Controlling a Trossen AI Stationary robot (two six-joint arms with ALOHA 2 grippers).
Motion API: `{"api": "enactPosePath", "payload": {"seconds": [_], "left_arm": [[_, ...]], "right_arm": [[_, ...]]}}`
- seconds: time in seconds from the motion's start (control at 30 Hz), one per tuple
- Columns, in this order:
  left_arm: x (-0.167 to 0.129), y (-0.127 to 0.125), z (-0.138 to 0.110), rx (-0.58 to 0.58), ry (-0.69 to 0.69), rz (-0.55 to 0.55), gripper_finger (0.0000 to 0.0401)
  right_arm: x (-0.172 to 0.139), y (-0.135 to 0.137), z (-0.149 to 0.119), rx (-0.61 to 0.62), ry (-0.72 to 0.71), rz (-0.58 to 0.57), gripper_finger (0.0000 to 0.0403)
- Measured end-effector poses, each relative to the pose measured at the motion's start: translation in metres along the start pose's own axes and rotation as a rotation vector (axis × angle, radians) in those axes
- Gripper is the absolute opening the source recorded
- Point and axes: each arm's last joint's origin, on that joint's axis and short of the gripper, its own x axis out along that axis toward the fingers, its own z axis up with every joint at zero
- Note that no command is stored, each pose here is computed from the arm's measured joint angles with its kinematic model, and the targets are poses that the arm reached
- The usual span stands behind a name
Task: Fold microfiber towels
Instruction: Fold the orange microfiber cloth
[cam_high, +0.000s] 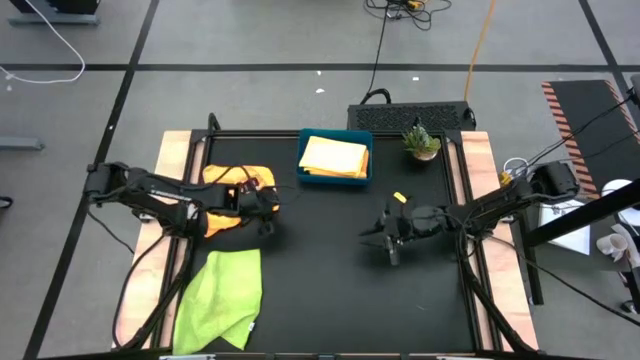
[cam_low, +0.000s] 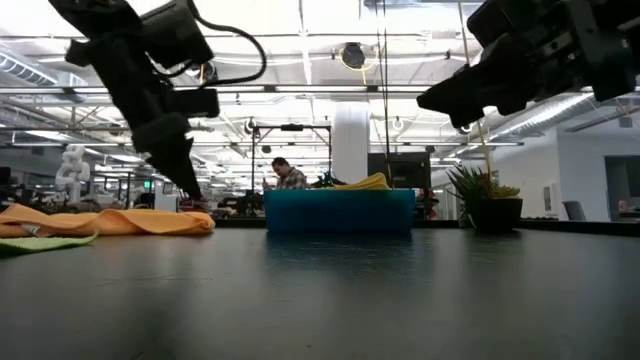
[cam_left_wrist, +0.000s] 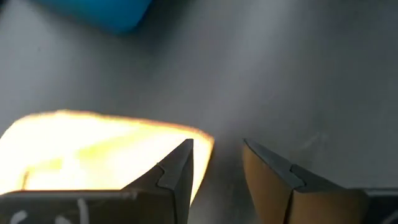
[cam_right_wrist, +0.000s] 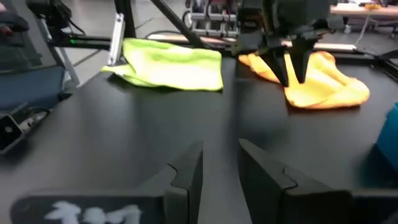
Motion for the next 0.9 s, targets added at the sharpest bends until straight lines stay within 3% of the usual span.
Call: {"api": "enactPosePath", "payload": {"seconds": [0.27, 0.6, 0.7, 0.83, 0.9], "left_arm": [[0.016, -0.011, -0.006, 0.069, 0.046, 0.05, 0.0142], [0.045, -0.012, -0.015, 0.104, 0.122, 0.208, 0.0173], [0.047, -0.016, -0.014, 0.148, 0.107, 0.21, 0.0139], [0.04, -0.031, 0.0, 0.217, 0.059, 0.188, 0.0031], [0.034, -0.039, 0.014, 0.244, 0.008, 0.165, 0.0013]], "right_arm": [[0.008, 0.005, -0.01, 0.01, 0.006, 0.004, 0.0088], [0.017, 0.003, -0.015, -0.017, -0.009, -0.007, 0.0088], [0.018, 0.003, -0.016, -0.024, -0.025, -0.011, 0.0088], [0.018, 0.0, -0.018, -0.024, -0.015, -0.029, 0.0088], [0.018, -0.002, -0.017, -0.024, -0.019, -0.044, 0.0088]]}}
